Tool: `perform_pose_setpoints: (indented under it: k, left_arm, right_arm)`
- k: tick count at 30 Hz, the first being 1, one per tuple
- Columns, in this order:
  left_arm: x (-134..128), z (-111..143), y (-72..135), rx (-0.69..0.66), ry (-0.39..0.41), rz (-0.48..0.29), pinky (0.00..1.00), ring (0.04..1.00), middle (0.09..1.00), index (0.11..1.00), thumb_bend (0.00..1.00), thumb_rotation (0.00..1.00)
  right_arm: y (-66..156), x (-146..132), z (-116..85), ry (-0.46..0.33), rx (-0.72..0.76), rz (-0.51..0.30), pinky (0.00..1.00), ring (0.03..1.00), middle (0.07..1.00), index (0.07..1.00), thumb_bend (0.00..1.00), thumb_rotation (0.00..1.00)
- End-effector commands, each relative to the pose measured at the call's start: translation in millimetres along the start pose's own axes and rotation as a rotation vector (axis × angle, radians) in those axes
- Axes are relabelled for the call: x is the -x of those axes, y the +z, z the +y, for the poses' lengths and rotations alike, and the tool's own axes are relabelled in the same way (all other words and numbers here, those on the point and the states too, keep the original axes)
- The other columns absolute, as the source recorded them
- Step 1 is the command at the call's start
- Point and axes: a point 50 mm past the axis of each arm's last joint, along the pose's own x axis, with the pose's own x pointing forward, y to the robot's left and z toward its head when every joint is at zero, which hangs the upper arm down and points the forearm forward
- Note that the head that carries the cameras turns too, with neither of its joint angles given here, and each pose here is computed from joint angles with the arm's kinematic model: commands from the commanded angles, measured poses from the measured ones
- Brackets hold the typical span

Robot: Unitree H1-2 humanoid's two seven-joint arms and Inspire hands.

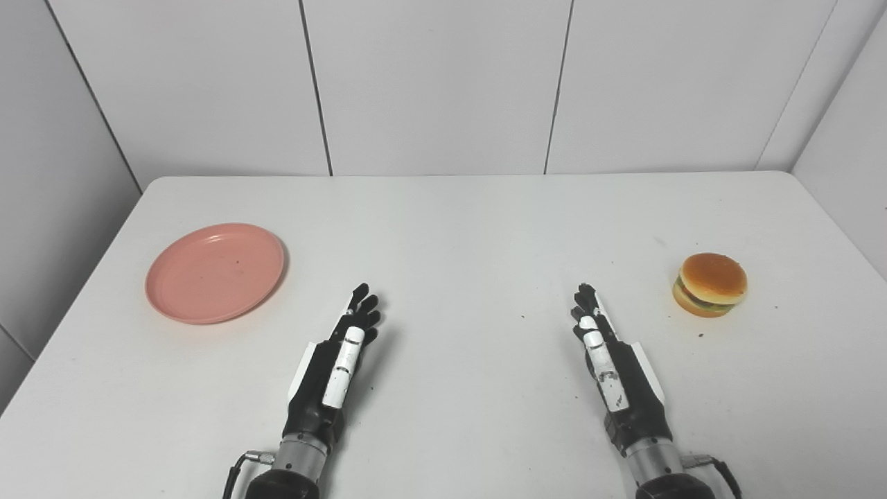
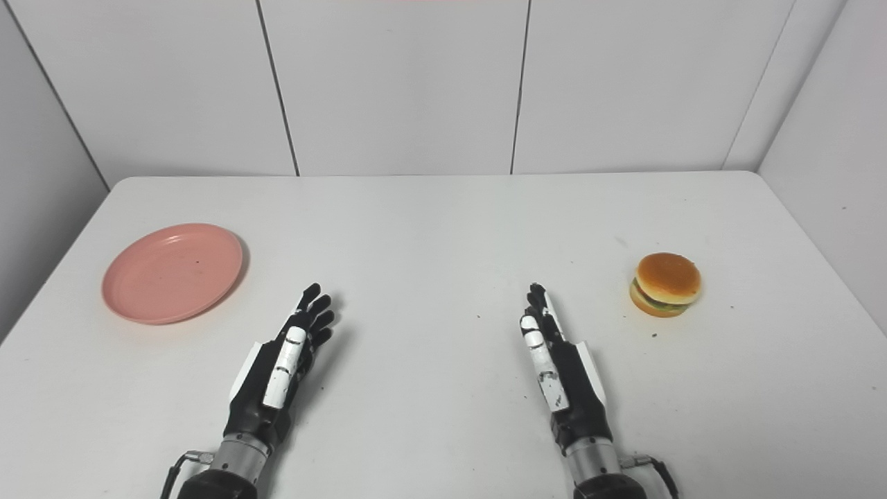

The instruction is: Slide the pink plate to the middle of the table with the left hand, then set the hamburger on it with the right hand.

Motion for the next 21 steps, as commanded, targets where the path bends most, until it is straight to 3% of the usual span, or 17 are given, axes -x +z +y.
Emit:
perform_pose_setpoints:
  k: [1, 21]
  left_arm:
    - [0.7, 0.4, 3.5, 0.000, -0.011, -0.018, 0.96, 0.956, 0.969, 0.967, 0.60, 1.00]
    - [1.8, 0.4, 2.2, 0.002, -0.011, -0.019, 0.96, 0.955, 0.969, 0.969, 0.59, 1.00]
  right_arm:
    - [-1.1, -2.4, 2.3, 0.005, 0.000, 0.010, 1.00, 1.000, 1.000, 1.000, 0.26, 1.00]
    - [-1.9, -1.9, 2.7, 0.001, 0.004, 0.018, 1.00, 1.000, 1.000, 1.000, 0.26, 1.00]
